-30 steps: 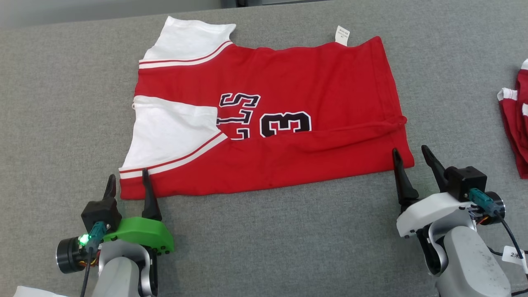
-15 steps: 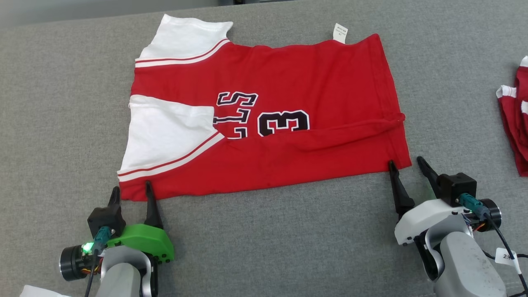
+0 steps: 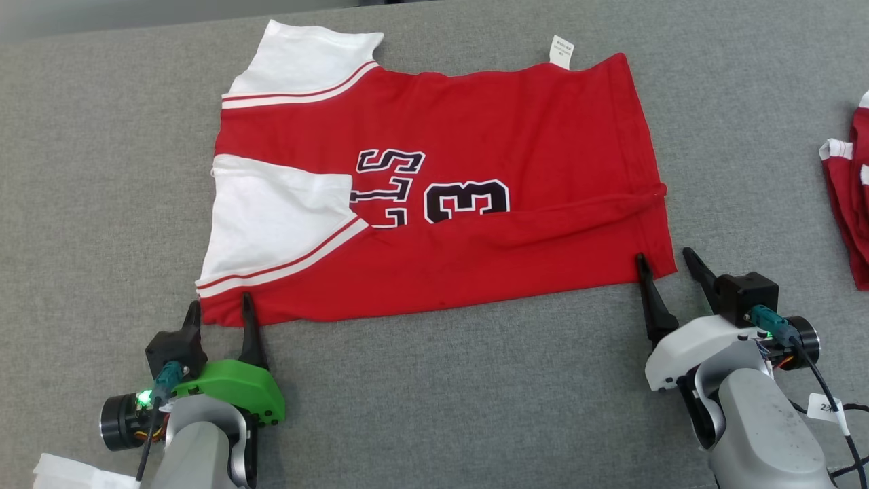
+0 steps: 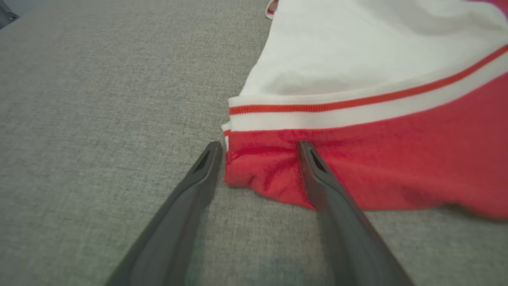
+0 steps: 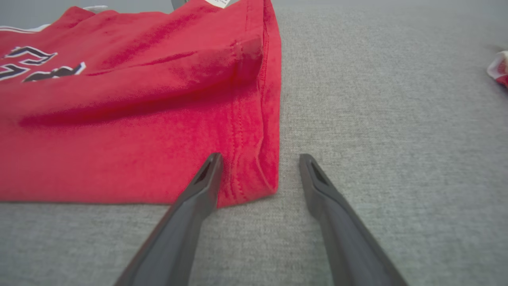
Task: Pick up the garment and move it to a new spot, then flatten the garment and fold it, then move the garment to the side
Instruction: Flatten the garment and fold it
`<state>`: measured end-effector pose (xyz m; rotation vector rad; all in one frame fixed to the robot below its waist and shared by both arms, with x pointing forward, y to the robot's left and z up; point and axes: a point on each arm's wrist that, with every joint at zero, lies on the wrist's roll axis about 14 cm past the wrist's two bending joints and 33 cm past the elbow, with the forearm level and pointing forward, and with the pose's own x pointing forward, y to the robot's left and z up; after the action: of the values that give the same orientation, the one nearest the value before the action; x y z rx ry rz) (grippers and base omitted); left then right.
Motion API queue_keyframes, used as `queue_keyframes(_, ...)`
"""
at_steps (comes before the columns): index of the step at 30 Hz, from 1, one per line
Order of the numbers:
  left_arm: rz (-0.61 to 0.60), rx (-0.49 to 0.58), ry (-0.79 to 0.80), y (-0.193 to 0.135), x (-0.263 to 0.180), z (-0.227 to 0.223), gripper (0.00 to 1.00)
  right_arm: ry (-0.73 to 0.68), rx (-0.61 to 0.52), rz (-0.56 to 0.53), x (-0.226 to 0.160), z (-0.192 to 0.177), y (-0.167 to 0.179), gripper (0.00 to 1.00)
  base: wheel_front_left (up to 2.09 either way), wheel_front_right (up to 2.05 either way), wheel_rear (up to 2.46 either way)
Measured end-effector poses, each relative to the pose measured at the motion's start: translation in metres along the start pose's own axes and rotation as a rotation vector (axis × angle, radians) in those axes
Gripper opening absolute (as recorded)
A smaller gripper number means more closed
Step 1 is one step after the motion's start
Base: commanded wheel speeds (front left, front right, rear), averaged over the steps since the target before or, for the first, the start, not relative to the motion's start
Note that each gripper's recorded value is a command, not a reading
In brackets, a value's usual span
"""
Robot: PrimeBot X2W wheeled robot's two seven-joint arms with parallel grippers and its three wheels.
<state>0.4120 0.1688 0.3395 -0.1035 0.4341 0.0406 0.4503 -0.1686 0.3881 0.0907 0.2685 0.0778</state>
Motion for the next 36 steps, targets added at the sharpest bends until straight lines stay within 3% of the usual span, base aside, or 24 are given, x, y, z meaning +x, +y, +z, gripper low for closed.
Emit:
queue_keyframes(1, 0.0, -0.001, 0.006, 0.0, 0.001, -0.001, 1.0, 0.011, -0.005, 0.004, 0.0, -0.003, 0.001, 1.0, 0.0, 0.0, 0.0)
queue_keyframes(2, -0.005, -0.008, 0.014, -0.001, 0.002, -0.003, 1.0, 0.019, -0.006, 0.008, 0.0, -0.005, 0.002, 0.71, 0.0, 0.0, 0.0)
queue_keyframes(3, -0.006, -0.011, 0.021, -0.001, 0.002, -0.005, 0.76, 0.025, -0.008, 0.012, 0.0, -0.007, 0.003, 0.28, 0.0, 0.0, 0.0)
queue_keyframes(4, -0.009, -0.013, 0.026, -0.001, 0.002, -0.006, 0.47, 0.031, -0.008, 0.015, 0.001, -0.008, 0.004, 0.02, 0.0, 0.0, 0.0)
queue_keyframes(5, -0.012, -0.013, 0.032, -0.002, 0.003, -0.007, 0.0, 0.033, -0.008, 0.016, 0.001, -0.008, 0.005, 0.0, 0.0, 0.0, 0.0)
queue_keyframes(13, -0.012, -0.043, 0.011, -0.004, 0.002, 0.004, 0.0, -0.003, 0.039, 0.009, 0.0, 0.004, 0.006, 0.0, 0.0, 0.0, 0.0)
queue_keyframes(23, 0.011, -0.064, -0.151, 0.006, -0.023, 0.048, 0.0, -0.104, 0.114, -0.012, -0.023, 0.033, 0.003, 0.0, 0.0, 0.0, 0.0)
queue_keyframes(32, 0.008, -0.101, -0.078, 0.007, -0.075, 0.005, 0.0, -0.05, 0.161, -0.039, -0.076, 0.003, 0.0, 0.01, 0.0, 0.0, 0.0)
queue_keyframes(33, 0.007, -0.105, -0.069, 0.006, -0.079, 0.0, 0.15, -0.044, 0.165, -0.041, -0.081, 0.0, 0.0, 0.23, 0.0, 0.0, 0.0)
queue_keyframes(34, 0.004, -0.107, -0.064, 0.004, -0.082, -0.002, 0.6, -0.04, 0.17, -0.044, -0.083, -0.002, 0.0, 0.57, 0.0, 0.0, 0.0)
queue_keyframes(35, 0.0, -0.108, -0.057, 0.002, -0.085, -0.005, 1.0, -0.038, 0.172, -0.047, -0.086, -0.003, -0.001, 1.0, 0.0, 0.0, 0.0)
queue_keyframes(36, -0.005, -0.109, -0.052, 0.0, -0.087, -0.007, 1.0, -0.036, 0.165, -0.047, -0.087, -0.004, -0.002, 1.0, 0.0, 0.0, 0.0)
